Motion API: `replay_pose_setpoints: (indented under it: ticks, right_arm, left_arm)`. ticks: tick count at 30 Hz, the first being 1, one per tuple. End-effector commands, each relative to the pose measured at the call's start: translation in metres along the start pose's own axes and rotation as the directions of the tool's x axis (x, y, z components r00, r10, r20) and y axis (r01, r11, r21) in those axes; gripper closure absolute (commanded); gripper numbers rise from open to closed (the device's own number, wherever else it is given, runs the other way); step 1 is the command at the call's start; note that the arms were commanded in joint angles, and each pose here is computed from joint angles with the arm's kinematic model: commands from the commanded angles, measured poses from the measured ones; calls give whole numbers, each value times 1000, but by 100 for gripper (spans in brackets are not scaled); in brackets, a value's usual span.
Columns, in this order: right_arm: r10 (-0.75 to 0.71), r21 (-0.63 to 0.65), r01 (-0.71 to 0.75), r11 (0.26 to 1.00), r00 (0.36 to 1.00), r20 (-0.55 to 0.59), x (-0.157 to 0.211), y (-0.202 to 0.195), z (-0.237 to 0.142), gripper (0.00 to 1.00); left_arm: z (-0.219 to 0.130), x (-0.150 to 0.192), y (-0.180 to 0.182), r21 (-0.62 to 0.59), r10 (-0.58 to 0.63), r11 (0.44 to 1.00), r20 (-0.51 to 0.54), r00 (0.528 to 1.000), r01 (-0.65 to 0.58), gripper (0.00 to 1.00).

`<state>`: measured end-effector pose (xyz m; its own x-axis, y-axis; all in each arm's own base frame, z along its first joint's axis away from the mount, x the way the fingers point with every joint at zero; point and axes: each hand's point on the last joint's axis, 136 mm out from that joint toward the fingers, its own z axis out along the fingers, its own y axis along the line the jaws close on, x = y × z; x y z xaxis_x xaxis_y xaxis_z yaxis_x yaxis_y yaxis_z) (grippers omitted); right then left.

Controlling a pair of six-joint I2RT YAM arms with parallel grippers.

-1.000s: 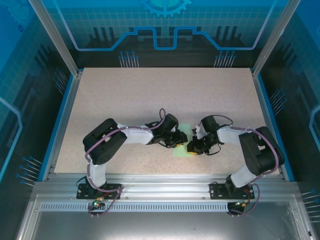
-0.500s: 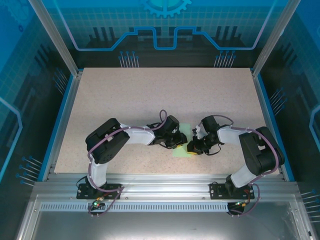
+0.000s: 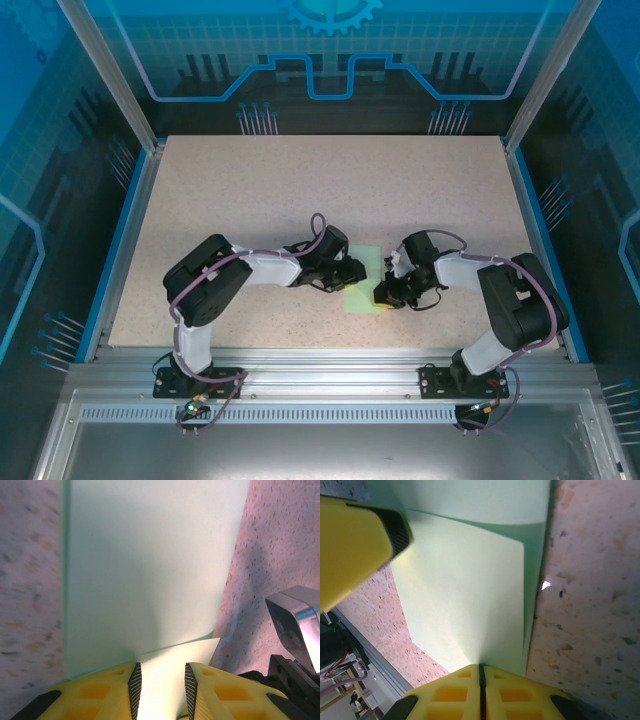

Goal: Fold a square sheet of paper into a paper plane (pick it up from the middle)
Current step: Fold the triangle a second time at the center of the table.

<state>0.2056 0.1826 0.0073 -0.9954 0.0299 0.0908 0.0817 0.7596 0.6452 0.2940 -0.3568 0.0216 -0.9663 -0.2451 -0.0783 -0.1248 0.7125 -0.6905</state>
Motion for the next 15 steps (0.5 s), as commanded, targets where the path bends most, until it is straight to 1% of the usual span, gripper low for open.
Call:
replay_pose_setpoints:
  ticks: [1,6,15]
  right_arm:
    - [64,108,-61,992,998,-21,11,-30,7,92]
    - [65,106,-62,992,998,-25,12,-30,8,91]
    - [59,100,-57,993,998,-23,12,-28,7,92]
  left_arm:
    - [-7,-16,36,-98,11,995,75,997,-4,66]
    - [-9,-21,42,-99,10,995,84,996,-2,66]
    - [-27,-38,37,-85,29,996,122,992,-19,65]
